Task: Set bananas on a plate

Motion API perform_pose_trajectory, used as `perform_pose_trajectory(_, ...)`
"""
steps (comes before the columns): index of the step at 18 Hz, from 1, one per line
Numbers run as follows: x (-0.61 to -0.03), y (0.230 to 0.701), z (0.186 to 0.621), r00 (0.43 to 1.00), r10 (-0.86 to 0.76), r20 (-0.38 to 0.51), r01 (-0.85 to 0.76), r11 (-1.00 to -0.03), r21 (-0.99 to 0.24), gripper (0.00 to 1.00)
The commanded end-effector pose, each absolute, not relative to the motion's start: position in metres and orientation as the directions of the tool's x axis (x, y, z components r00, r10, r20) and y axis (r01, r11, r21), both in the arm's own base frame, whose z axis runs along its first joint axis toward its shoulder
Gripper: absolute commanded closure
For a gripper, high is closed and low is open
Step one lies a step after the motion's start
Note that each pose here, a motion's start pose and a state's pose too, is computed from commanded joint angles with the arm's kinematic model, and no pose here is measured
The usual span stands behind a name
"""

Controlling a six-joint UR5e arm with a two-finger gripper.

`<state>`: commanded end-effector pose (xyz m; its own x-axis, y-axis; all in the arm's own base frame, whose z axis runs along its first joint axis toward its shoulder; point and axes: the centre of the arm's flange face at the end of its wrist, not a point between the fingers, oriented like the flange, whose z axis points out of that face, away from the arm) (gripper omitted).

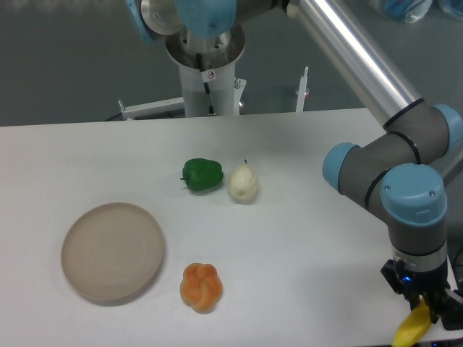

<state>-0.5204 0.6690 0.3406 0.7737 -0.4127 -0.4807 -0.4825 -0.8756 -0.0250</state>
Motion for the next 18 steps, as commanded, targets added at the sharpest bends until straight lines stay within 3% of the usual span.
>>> perform_pose_trajectory(12,-0.516,0.671,0.345,0.774,-0.412,-0.482,-0.485,-0.874,-0.033,0.68)
perform_pose_trajectory(18,-0.487,0.679,0.356,0.806,-0.354,-0.475,-0.436,-0.897,-0.072,0.68)
